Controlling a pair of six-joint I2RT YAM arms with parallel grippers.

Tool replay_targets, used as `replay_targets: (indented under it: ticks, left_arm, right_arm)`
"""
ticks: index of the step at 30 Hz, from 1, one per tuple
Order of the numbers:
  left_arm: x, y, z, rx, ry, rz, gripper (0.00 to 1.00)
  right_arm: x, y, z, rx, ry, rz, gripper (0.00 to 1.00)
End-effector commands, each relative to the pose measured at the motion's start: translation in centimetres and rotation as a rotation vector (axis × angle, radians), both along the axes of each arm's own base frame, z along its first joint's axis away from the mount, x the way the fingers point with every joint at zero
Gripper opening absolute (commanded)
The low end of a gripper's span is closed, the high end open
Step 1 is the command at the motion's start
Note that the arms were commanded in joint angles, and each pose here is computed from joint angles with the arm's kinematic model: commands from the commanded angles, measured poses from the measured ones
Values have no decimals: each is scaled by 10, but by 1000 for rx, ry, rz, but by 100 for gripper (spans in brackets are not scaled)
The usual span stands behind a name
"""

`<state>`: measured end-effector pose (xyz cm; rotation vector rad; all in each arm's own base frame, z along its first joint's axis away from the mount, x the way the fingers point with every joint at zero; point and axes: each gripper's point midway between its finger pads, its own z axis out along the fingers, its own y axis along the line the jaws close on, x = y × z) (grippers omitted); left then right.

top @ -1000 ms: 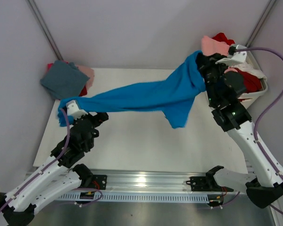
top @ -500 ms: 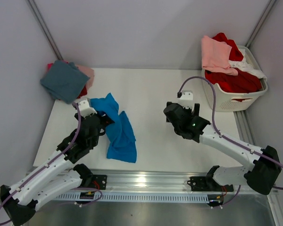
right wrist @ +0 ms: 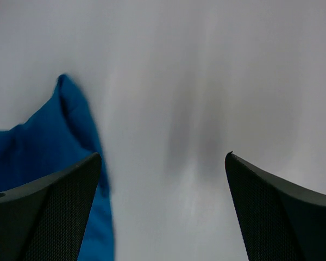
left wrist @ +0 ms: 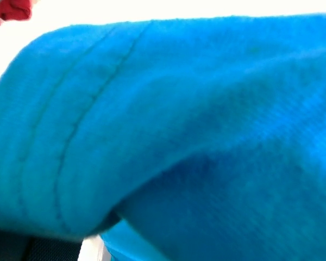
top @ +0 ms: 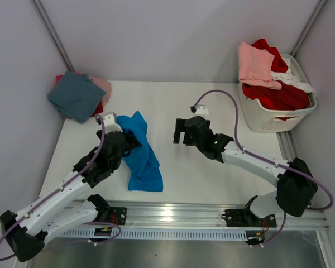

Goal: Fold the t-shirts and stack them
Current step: Move the tshirt to the center of the board

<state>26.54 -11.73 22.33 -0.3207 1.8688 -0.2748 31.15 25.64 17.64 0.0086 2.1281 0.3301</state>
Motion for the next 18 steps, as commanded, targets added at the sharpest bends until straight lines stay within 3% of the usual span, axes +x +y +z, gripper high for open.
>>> replay_targets:
  ticks: [1,5,7,13,17,18]
  left_arm:
    - [5,-18,25,-42,21,-50,97]
    - [4,5,15,30,184,138,96]
    - [-1,14,-1,68,225,179,96]
    - [-13,12,0,-79,98,96,95]
    - [-15,16,6,-91,61,93,95]
    - [-15,16,11,-92,57,95,95]
  right_arm:
    - [-26,83,-2,359,197,305,100]
    - [-47,124,-14,569,317,461,99]
    - [-49,128,-43,520,374,448,99]
    - [-62,144,-100,466,526,501,98]
    - [-67,154,-122,437,604,524,84]
    - [-66,158,-123,434,608,526,75]
